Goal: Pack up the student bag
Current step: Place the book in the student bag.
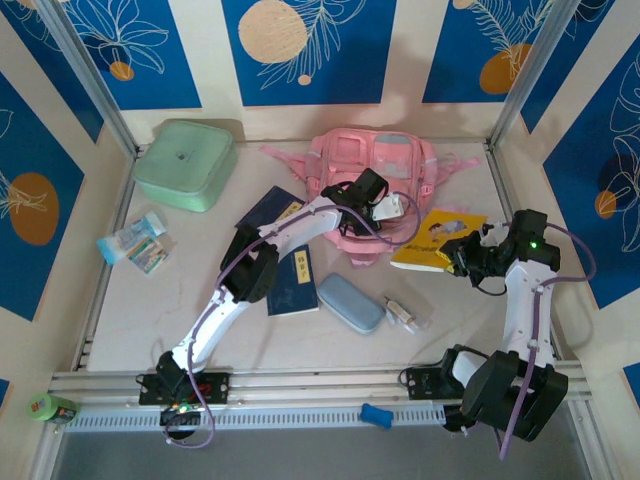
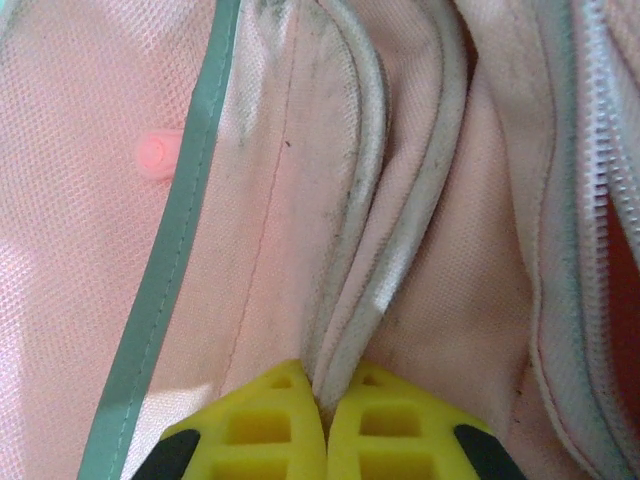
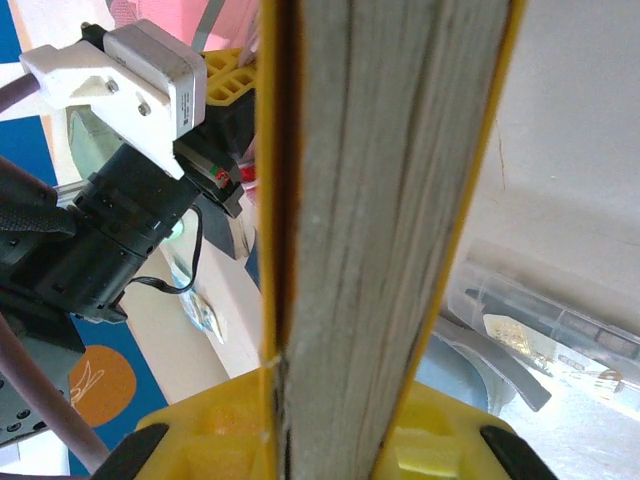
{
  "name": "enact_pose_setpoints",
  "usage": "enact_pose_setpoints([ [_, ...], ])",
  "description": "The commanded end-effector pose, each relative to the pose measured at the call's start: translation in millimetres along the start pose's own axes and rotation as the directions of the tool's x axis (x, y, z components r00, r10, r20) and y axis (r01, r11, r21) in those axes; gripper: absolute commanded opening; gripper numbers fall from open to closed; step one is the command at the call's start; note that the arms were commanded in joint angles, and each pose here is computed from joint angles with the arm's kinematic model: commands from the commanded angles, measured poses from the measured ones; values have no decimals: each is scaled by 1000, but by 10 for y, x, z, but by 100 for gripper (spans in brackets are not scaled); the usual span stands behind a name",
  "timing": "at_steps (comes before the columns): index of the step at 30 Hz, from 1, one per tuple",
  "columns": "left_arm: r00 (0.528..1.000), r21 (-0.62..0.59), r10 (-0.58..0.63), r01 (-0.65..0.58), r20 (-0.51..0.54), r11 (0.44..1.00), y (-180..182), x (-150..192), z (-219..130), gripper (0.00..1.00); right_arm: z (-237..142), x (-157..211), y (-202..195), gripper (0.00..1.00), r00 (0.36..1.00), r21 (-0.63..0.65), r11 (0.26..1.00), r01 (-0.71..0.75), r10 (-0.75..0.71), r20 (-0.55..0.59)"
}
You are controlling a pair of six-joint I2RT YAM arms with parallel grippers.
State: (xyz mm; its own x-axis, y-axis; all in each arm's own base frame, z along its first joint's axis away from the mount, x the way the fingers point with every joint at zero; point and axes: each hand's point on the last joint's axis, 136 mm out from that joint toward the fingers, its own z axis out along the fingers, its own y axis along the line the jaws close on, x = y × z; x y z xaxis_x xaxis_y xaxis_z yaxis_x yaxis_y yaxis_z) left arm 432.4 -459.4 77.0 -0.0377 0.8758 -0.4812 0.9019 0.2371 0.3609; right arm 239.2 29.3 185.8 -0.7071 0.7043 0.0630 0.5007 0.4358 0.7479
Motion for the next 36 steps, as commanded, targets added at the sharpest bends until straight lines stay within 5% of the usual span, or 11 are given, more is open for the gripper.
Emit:
enact_pose_setpoints([
  [1,993,-86,-112,116,47,990,367,-142,-322,0,-67,-9,161,0,998,-43,997,57,-57,19],
  [17,906,-31,-390,400,162,916,489,-470,-1143,0,87,106,299,0,991,-146,984,101,-113,-75],
  [21,890,-21,-420,430,178,903,523,-543,-1265,0,257,218,524,0,971,-257,956,140,-183,-152],
  [27,874,-85,-427,456,231,886,732,-644,-1527,0,632,98,441,0,965,-213,970,115,-160,-209],
  [36,829,-143,-441,511,344,848,1011,-845,-1954,0,1249,-86,719,0,932,-236,934,267,-312,-182],
])
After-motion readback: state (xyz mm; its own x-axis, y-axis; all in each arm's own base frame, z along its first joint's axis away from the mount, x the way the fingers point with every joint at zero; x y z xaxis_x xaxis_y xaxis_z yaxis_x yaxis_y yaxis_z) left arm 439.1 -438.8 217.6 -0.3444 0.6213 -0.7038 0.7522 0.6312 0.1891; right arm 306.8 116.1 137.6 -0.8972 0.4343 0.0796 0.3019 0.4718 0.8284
